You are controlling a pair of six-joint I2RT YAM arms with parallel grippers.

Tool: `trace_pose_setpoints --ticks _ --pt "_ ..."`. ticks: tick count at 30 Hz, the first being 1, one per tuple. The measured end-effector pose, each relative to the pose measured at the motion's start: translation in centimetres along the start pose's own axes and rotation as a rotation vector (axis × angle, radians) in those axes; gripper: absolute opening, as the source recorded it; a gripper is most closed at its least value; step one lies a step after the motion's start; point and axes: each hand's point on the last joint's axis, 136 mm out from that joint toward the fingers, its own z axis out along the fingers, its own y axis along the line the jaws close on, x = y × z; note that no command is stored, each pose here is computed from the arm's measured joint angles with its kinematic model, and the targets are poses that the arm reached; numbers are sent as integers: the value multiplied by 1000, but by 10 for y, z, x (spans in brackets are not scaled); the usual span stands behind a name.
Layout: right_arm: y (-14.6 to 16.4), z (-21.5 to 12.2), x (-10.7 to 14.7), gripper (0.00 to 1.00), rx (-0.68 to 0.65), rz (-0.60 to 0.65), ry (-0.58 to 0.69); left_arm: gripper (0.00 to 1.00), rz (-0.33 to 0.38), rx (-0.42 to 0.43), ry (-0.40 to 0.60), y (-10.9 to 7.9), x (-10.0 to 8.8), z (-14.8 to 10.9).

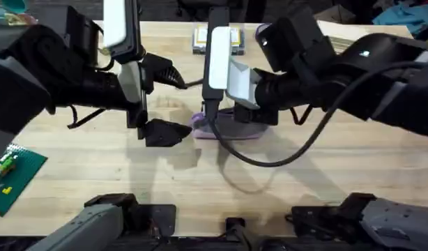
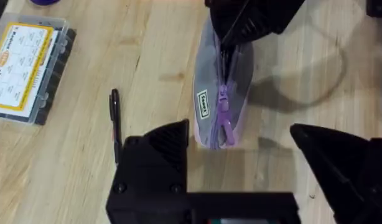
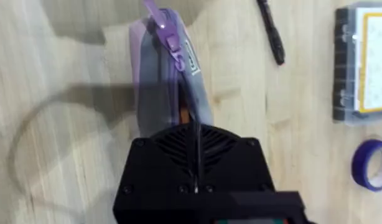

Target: Unzip the bag, pick up the pens from the table one at a time and place them inside, then zip the bag closed.

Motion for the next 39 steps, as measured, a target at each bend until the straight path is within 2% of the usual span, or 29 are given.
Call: trace_pose_setpoints --ticks 7,16,25,26,27,28,31,33,34,39 --pt "4 14 4 31 -44 11 12 995 -3 2 0 -1 0 0" --pt "5 44 23 31 -110 56 73 994 -5 4 1 -1 0 0" --pt "19 55 23 32 -190 72 59 994 -5 3 3 -1 1 0" --pt "19 55 23 59 -192 73 57 995 -5 3 3 -1 1 0" --pt "19 55 23 158 -192 72 57 995 -5 3 3 -1 1 0" --pt "19 55 23 279 -193 72 56 994 -5 3 3 -1 1 0" --pt "19 55 23 724 -192 72 55 995 -5 3 3 -1 1 0" --pt "18 55 23 960 -191 69 55 996 -5 3 3 -1 1 0" --pt "18 55 23 996 -191 68 54 994 -5 3 3 -1 1 0" --pt "19 55 23 996 -192 67 54 994 -5 3 3 -1 1 0"
